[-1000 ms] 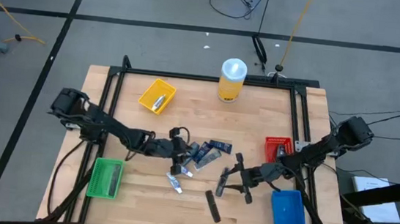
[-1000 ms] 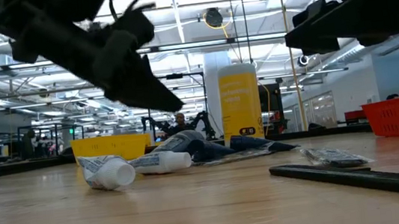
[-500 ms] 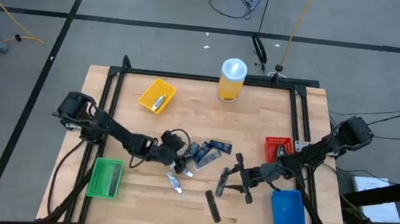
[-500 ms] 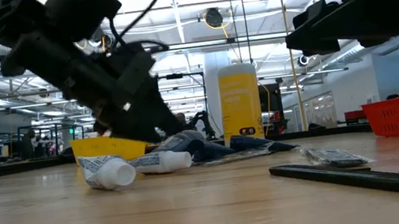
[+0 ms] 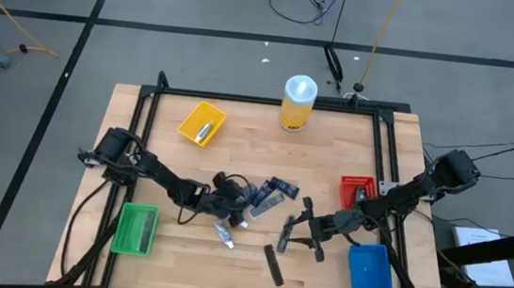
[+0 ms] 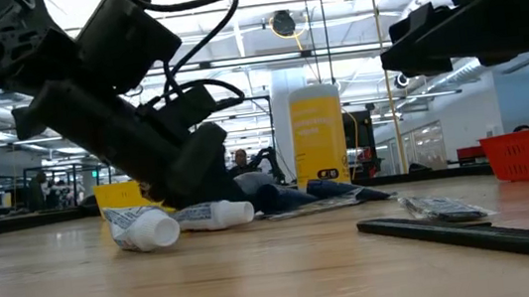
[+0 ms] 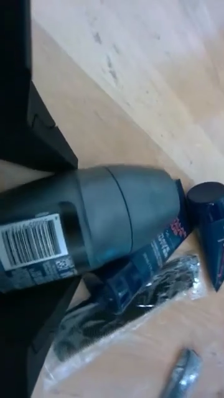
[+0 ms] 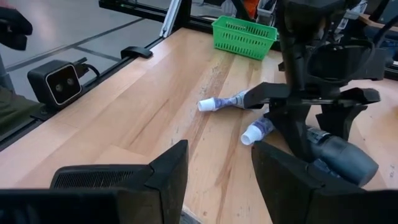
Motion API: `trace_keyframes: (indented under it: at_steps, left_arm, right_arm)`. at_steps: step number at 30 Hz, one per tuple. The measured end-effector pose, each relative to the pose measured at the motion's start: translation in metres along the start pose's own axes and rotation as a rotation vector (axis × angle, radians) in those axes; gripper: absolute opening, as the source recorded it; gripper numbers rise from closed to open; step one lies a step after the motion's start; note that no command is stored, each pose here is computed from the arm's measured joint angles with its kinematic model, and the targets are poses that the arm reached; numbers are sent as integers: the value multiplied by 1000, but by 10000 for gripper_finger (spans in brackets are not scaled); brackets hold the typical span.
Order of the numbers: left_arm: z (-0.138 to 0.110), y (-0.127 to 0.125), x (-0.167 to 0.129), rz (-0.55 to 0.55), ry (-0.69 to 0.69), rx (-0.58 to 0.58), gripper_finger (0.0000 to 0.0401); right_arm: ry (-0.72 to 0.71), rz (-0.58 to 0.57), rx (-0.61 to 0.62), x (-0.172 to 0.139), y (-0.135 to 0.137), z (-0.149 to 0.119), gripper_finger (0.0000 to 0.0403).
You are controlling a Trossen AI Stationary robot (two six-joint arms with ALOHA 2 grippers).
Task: Pick & Place Travel size toiletries
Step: Put the black deodorant into the red bin
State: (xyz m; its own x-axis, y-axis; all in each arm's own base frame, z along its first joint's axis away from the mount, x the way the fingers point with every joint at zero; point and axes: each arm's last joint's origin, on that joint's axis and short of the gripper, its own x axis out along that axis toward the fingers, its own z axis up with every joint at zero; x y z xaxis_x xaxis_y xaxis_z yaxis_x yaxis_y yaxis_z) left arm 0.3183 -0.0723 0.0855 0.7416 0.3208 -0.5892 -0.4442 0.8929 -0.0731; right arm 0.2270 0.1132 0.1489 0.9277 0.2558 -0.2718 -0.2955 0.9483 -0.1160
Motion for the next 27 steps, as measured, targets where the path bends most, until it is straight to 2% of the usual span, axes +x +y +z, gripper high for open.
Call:
trace_keyframes:
  at_steps: [5,12,17,21,27]
  left_arm:
    - [6,-2,-3,-30,0,109,188]
    - [37,-25,-4,-136,-74,252,189]
    - [64,-45,-7,-271,-127,304,225]
    - [76,-50,-7,-346,-132,274,224]
    - [82,-46,-4,-437,-85,123,195]
  right_arm:
    - [4,-7,0,0,-2,0,169]
    - [1,-51,8,2,-10,0,173]
    - [-6,-122,-48,2,-18,1,211]
    - [-21,-141,-127,4,-24,4,263]
    - [-14,-152,-341,7,-25,9,321]
